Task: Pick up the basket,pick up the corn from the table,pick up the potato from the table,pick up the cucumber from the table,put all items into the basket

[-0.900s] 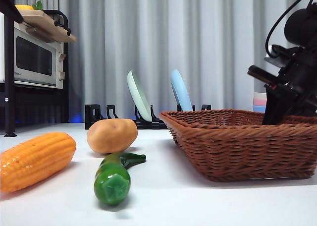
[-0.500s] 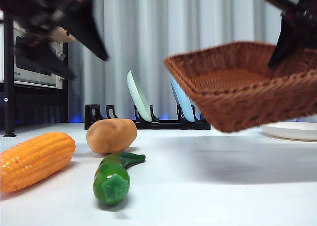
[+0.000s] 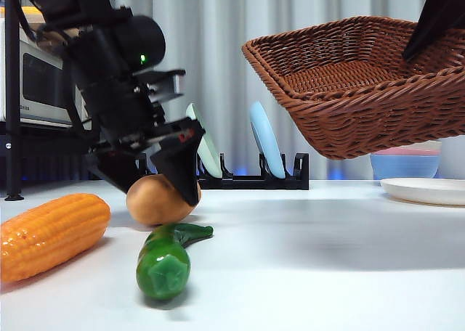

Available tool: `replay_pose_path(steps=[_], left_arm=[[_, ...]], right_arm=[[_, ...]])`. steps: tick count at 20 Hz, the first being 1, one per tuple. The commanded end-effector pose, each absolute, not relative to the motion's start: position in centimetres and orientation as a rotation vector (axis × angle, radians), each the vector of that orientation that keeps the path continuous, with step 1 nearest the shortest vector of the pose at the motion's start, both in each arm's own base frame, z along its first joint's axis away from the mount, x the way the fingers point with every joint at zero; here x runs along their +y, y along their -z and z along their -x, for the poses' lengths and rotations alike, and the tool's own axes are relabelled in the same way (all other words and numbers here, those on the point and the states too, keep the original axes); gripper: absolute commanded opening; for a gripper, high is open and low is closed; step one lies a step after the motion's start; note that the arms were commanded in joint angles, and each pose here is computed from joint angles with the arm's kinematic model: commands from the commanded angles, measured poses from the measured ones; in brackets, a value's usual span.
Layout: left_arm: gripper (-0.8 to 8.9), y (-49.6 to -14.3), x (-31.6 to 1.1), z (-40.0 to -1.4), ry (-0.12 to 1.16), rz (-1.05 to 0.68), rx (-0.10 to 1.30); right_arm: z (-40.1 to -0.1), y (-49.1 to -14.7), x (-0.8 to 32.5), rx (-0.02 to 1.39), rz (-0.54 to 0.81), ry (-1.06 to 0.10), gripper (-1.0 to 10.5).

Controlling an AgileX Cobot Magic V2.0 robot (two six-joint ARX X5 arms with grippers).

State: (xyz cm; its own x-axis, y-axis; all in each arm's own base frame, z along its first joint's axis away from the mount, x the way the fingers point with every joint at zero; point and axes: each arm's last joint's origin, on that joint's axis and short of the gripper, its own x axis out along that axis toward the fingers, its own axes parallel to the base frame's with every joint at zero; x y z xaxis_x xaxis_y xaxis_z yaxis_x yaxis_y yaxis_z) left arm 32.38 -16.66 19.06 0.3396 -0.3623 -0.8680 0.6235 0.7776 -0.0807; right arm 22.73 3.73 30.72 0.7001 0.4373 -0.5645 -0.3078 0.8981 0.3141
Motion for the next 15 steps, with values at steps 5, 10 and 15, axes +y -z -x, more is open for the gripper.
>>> replay_pose_path(steps=[5,10,15], left_arm=[[-0.08,-19.0,-16.9,-32.5,0.670,-0.301,1.013],[-0.08,-24.6,-15.8,-30.6,0.639,-0.274,0.876],[-0.08,-34.0,-14.7,-25.0,0.647,-0.047,0.585]], right_arm=[[-22.7,-30.9,3.8,0.662,-0.212,-0.421,-0.2],[-23.2,-30.8,3.8,0.659,-0.218,-0.420,-0.2],[-24.9,-29.3,4.7,0.709,-0.286,-0.418,-0.2]])
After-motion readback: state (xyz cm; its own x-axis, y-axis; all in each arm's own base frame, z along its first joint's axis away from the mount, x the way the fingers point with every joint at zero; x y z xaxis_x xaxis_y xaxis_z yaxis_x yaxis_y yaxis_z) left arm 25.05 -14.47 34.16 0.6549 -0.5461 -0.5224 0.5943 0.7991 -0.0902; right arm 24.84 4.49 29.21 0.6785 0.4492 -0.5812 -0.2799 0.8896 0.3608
